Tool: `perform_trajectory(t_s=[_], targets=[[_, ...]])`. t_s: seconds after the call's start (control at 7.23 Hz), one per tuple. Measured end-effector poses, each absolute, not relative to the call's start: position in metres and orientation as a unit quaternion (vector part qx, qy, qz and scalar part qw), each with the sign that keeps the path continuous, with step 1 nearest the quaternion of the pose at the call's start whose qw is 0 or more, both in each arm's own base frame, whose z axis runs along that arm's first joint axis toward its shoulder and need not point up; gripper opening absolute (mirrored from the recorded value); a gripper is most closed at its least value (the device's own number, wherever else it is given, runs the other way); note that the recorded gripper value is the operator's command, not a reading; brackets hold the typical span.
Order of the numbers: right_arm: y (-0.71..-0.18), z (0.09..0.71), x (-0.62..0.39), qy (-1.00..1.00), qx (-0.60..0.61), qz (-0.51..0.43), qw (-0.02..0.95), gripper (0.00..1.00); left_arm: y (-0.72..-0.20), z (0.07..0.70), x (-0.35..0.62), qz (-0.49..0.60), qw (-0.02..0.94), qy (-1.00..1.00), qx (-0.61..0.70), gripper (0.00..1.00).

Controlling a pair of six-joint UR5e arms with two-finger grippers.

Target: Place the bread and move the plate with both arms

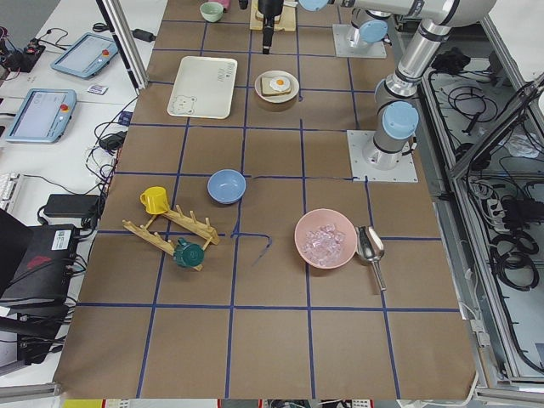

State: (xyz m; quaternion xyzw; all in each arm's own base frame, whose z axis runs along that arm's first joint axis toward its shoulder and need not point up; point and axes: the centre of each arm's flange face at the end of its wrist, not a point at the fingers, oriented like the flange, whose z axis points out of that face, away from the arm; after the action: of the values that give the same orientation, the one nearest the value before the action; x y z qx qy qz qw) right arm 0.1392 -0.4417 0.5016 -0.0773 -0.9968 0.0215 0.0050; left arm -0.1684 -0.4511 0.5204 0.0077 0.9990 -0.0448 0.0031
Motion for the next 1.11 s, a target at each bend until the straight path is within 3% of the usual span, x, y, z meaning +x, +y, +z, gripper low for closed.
perform_trajectory(t_s=[1.11], targets=[[-0.4449,0.4946,0.1356,-0.996,-0.084,0.018,0.013,1.0,-0.4507,0.5206,-0.1684,-0.045,0.003,0.999,0.008,1.0]])
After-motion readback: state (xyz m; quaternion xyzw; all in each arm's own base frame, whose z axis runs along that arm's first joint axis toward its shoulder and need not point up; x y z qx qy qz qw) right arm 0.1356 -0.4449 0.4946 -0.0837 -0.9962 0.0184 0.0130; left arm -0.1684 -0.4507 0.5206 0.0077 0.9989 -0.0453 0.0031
